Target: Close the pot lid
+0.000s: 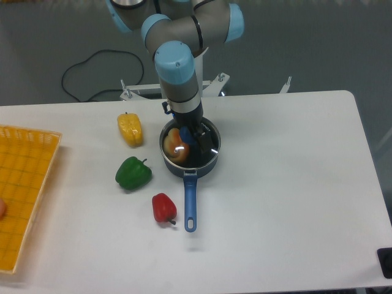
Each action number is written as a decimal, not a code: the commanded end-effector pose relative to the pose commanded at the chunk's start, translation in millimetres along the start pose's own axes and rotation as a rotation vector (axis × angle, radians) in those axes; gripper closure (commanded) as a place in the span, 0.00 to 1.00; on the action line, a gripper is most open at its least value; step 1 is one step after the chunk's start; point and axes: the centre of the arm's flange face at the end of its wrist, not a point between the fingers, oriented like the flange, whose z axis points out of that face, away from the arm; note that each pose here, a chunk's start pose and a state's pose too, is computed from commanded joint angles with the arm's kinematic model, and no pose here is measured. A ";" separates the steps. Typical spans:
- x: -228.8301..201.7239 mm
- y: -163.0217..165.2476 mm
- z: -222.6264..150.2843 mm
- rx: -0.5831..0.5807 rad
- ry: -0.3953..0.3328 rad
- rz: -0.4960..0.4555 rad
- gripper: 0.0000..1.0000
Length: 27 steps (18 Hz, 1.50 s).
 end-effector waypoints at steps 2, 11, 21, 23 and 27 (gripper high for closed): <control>-1.3 6.4 -16.4 -0.007 0.026 -0.007 0.00; -40.0 64.1 -53.8 0.002 -0.002 -0.129 0.00; -173.2 192.4 5.8 0.031 0.062 -0.195 0.00; -195.9 221.5 19.2 0.108 0.050 -0.123 0.00; -218.1 245.5 40.4 0.138 0.004 -0.021 0.00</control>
